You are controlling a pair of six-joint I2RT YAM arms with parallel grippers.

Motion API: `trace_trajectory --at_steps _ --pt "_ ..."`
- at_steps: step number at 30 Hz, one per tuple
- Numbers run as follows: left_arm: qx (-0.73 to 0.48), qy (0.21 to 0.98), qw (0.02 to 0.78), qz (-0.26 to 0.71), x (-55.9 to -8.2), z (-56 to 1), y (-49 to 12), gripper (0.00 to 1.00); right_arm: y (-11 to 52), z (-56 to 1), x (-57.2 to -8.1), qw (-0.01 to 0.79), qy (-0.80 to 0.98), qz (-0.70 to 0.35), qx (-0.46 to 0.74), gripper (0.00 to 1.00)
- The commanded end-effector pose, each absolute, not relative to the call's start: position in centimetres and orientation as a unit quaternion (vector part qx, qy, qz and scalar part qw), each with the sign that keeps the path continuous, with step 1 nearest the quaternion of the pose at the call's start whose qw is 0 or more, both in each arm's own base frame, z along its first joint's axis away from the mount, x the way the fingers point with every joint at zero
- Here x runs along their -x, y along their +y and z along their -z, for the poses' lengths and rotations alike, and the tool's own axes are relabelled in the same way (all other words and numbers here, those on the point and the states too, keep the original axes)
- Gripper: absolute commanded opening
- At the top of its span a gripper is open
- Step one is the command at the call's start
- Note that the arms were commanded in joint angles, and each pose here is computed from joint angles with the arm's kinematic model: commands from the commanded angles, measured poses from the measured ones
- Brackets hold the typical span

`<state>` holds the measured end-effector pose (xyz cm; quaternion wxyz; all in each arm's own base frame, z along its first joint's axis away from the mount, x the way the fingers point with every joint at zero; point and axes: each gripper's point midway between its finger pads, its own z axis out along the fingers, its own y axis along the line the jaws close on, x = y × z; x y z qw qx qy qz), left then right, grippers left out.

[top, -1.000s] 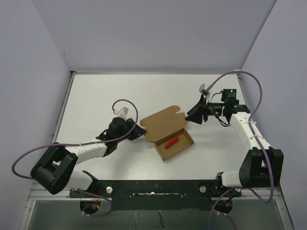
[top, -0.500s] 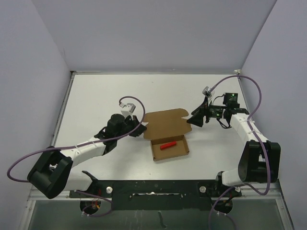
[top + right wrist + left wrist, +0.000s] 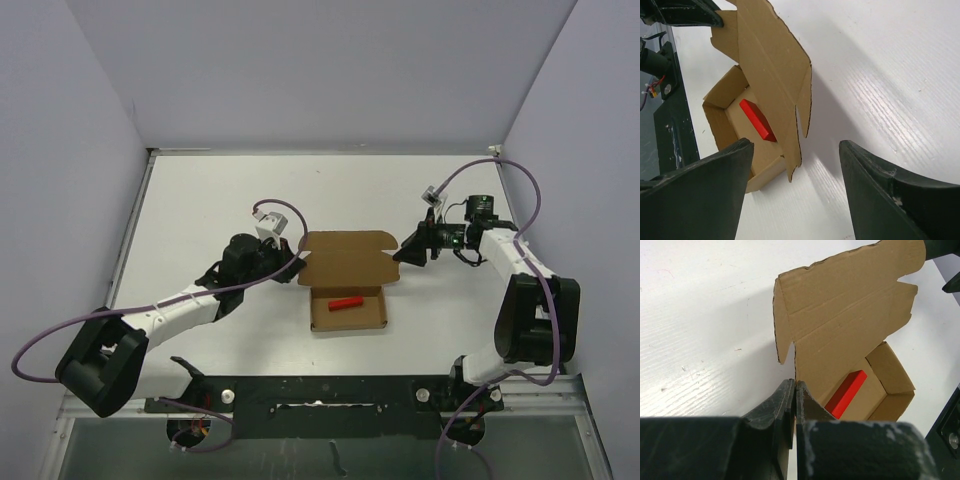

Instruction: Fold the paper box

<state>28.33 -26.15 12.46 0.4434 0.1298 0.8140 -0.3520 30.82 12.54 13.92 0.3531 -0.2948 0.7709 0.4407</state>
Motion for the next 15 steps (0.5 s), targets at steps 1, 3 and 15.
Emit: trace_trajectory --at_steps 1,3,15 --pt "-0.142 0.777 0.488 0.372 -29.4 -16.5 -27.0 0.00 12.6 -14.3 -30.6 0.344 0.757 -0.460 0.313 0.65" --pt "-0.142 0.776 0.489 0.372 -29.4 -16.5 -26.9 0.00 12.7 -13.7 -30.7 0.323 0.763 -0.470 0.305 0.56" --pt "-0.137 0.778 0.488 0.370 -29.4 -16.5 -26.8 0.00 13.7 -13.6 -30.2 0.309 0.761 -0.468 0.325 0.36"
